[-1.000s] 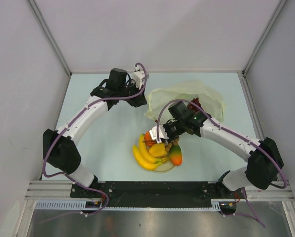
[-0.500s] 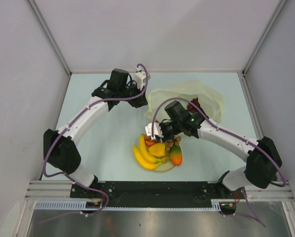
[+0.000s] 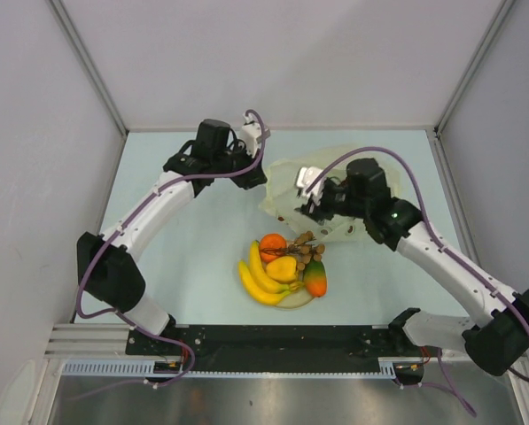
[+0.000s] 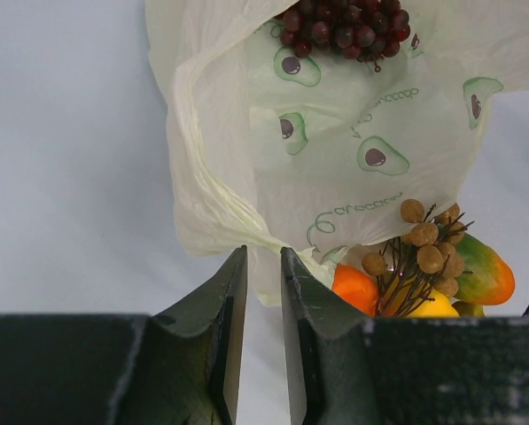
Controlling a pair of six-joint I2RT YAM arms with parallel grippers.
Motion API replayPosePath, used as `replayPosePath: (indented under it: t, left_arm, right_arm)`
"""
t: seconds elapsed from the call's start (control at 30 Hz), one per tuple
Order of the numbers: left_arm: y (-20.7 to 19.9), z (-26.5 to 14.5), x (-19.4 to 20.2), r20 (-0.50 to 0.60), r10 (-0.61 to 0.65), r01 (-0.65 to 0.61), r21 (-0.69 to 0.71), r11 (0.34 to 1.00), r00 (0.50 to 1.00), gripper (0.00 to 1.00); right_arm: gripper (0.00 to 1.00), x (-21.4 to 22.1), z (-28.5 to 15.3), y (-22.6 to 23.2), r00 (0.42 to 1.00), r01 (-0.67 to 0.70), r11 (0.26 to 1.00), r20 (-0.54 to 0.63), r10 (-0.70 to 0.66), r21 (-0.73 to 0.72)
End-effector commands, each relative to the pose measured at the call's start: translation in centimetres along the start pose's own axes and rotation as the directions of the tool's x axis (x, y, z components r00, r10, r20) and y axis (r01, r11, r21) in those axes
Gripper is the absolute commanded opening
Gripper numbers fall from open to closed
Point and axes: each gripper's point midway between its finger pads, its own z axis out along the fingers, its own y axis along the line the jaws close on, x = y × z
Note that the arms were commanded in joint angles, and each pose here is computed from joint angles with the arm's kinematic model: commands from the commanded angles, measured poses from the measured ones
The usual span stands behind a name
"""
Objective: Take the fake fruits out of the plastic bag
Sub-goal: Take out the fake fruit from the plastic bag.
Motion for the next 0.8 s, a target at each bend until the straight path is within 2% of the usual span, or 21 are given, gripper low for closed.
replayPosePath:
  t: [0.0,0.1,0.17,0.23,0.33,0.37,0.47,0.6,0.63,0.67,0.77]
  left_arm:
    - [-1.4,-0.4,-2.2,0.063,0.024,-0.026,0.045,0.999,0.998,0.25]
    - [-2.6,-0.4,-2.2,0.07,0.031,-0.036,0.068,0.997,0.997,0.23]
    - [-4.4,-0.5,-2.3,0.076,0.043,-0.051,0.108,0.993,0.996,0.22]
    - [-5.9,-0.3,-2.3,0.079,0.049,-0.06,0.146,0.987,0.996,0.19]
    - [-7.5,-0.3,-2.4,0.089,0.05,-0.066,0.187,0.98,0.995,0.13]
    - [-7.7,-0.3,-2.3,0.088,0.05,-0.066,0.194,0.979,0.995,0.12]
    - [-7.9,-0.1,-2.1,0.083,0.038,-0.053,0.192,0.98,0.996,0.12]
    - [-7.0,-0.2,-2.4,0.088,0.038,-0.049,0.129,0.99,0.995,0.35]
    - [-6.7,-0.5,-2.8,0.097,0.044,-0.055,0.108,0.993,0.994,0.38]
    - [-6.1,-0.7,-3.0,0.095,0.058,-0.065,0.072,0.995,0.994,0.39]
    - [-3.8,-1.3,-3.9,0.106,0.077,-0.07,-0.073,0.995,0.991,0.56]
  right_arm:
    - [0.56,3.1,-2.3,-4.6,0.988,-0.109,0.976,-0.086,0.127,0.188]
    - [0.51,8.0,-1.8,-4.1,0.958,-0.111,0.981,-0.245,0.148,0.158]
    - [0.44,11.9,-1.2,-4.1,0.919,-0.12,0.982,-0.359,0.164,0.143]
    - [0.41,14.4,-0.9,-4.6,0.888,-0.132,0.978,-0.418,0.19,0.163]
    - [0.41,18.7,-0.6,-7.0,0.823,-0.125,0.947,-0.503,0.265,0.295]
    - [0.46,19.9,-0.4,-8.3,0.806,-0.103,0.93,-0.519,0.285,0.352]
    - [0.48,21.2,-0.2,-10.3,0.806,-0.068,0.914,-0.518,0.286,0.399]
    - [0.49,23.0,-0.4,-11.3,0.774,-0.024,0.906,-0.566,0.284,0.422]
    - [0.49,23.4,-0.6,-11.4,0.766,-0.014,0.908,-0.579,0.279,0.42]
    - [0.48,23.8,-0.9,-11.5,0.751,0.005,0.906,-0.6,0.276,0.423]
    - [0.48,25.0,-2.2,-11.8,0.72,0.004,0.895,-0.622,0.307,0.446]
